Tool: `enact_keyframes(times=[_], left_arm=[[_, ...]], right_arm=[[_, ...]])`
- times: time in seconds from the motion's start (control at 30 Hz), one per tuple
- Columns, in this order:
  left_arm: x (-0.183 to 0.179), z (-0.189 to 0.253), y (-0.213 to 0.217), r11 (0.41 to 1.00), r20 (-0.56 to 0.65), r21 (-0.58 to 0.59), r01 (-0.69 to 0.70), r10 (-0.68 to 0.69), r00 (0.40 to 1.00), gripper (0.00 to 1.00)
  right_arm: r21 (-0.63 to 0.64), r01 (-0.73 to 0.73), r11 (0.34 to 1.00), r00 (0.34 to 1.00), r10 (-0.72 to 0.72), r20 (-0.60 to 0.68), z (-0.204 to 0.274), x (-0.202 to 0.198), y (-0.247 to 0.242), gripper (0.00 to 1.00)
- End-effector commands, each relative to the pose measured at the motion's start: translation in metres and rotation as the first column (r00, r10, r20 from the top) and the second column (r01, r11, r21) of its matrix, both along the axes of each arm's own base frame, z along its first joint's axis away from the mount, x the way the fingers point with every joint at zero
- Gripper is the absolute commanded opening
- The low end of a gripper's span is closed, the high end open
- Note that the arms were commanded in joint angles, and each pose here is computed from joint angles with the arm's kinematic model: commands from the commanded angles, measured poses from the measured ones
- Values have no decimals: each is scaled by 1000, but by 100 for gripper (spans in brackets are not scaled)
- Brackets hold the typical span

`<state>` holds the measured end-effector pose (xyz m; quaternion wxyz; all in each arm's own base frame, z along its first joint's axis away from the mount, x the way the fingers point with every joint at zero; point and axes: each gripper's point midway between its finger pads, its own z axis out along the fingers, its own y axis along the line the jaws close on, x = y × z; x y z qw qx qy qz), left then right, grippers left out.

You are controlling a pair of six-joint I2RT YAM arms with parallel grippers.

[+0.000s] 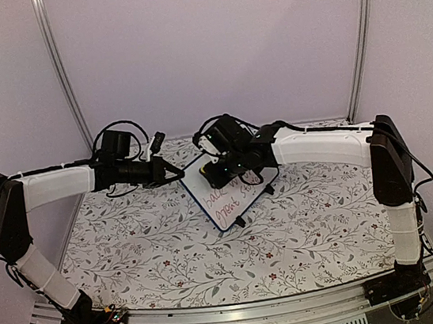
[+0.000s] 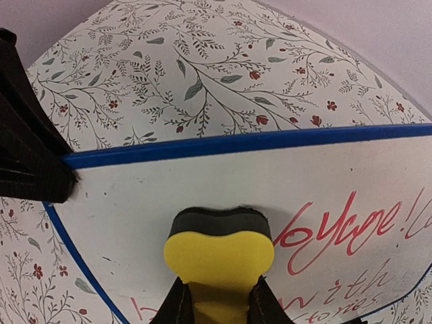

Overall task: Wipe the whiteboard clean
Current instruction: Erase the whiteboard at the center of the board.

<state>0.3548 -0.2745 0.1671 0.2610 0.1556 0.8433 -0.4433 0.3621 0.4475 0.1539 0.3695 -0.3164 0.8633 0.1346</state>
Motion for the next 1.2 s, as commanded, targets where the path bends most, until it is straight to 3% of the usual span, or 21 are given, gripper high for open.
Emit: enact_keyframes(times=[0.0, 0.43, 0.87, 1.17], left_arm=[[2, 14, -6, 999, 19, -32, 13, -12, 1000, 6], [1, 14, -6, 999, 18, -34, 17, -17, 1000, 5], [2, 12, -6, 999, 13, -35, 18, -18, 1000, 5], [1, 11, -7, 999, 10, -36, 20, -19, 1000, 5]], right_arm=[[64, 13, 998, 997, -18, 77, 31, 23, 12, 22], [29, -61, 998, 997, 62, -38, -19, -7, 5, 21], [-54, -153, 987, 988, 152, -19, -39, -55, 3, 21], [-33, -142, 989, 989, 143, 47, -16, -50, 16, 21]])
